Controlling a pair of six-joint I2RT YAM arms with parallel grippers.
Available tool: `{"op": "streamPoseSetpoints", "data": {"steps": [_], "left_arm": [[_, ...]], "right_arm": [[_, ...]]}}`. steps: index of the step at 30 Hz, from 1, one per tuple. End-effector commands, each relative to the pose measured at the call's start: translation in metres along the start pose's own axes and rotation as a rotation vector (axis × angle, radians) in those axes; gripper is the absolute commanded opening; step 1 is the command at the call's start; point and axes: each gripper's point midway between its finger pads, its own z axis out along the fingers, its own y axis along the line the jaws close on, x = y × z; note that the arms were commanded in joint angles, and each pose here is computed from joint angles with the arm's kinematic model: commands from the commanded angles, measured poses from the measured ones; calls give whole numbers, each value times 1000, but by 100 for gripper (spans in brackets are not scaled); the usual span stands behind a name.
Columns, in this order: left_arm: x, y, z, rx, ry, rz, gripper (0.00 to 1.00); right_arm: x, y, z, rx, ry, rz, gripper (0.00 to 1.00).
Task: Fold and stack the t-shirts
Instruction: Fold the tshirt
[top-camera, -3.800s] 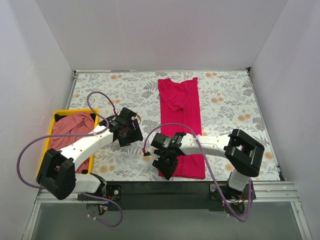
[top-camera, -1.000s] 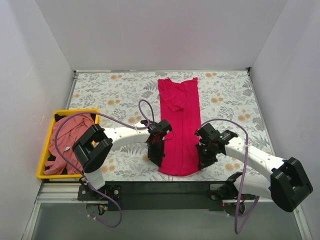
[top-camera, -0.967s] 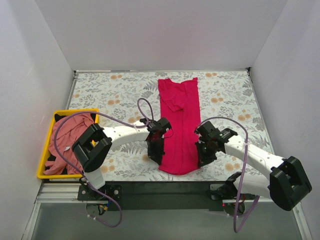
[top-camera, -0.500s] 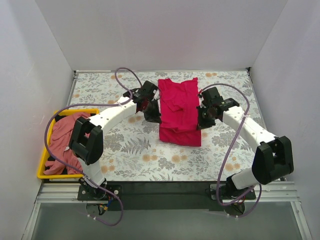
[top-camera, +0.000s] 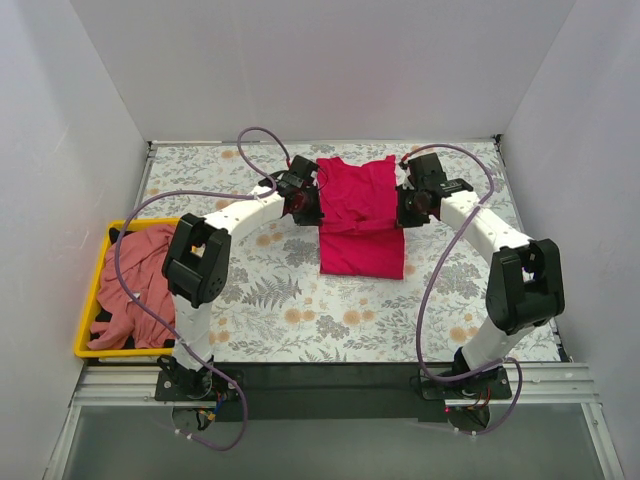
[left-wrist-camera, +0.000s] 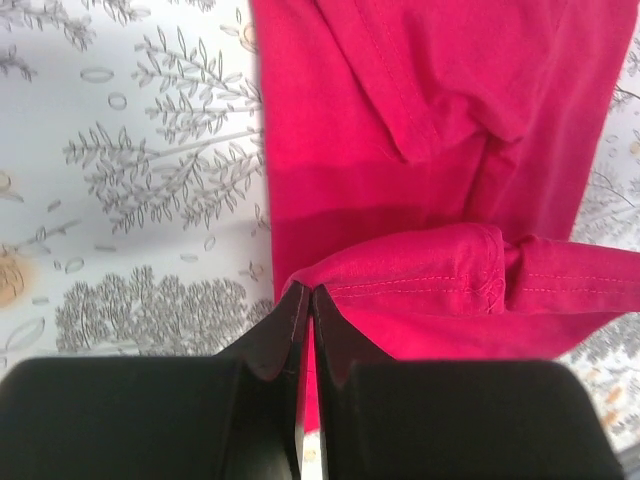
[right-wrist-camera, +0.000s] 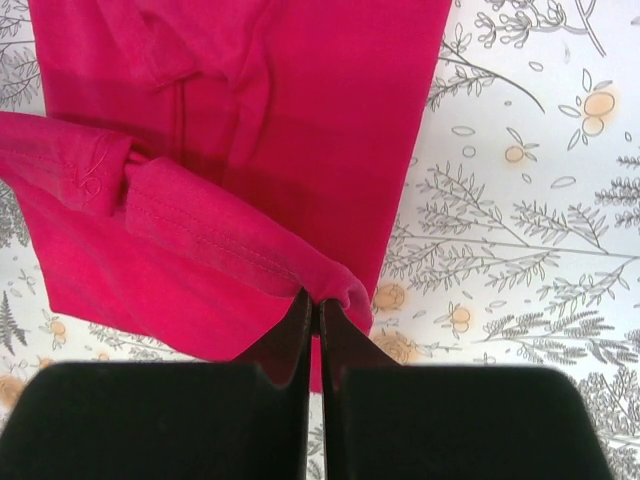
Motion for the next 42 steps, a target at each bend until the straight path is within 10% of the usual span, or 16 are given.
{"op": "streamPoseSetpoints", "data": {"steps": [1,20,25,30,35,42], "left_arm": [[-34,-4,-2,8,-136,56,0],[-27,16,45,-35,-157,104,2],[-27,12,32,-16,-172,106,39],[-38,-12,-20,40,-264,91,55],[-1,-31,-43,78,-251,108,55],[74,-31,-14,83,-90,152,24]], "right_arm": [[-34,1,5,-14,-109,-33,1],[-27,-28,57,30,-85,-15,1],[-35,-23,45,16,-118,-37,27],[-52,-10,10,30,-219,-56,42],[-43,37,1,-121,-252,-121,40],[-20,78,33,-233,-201,-159,18]]}}
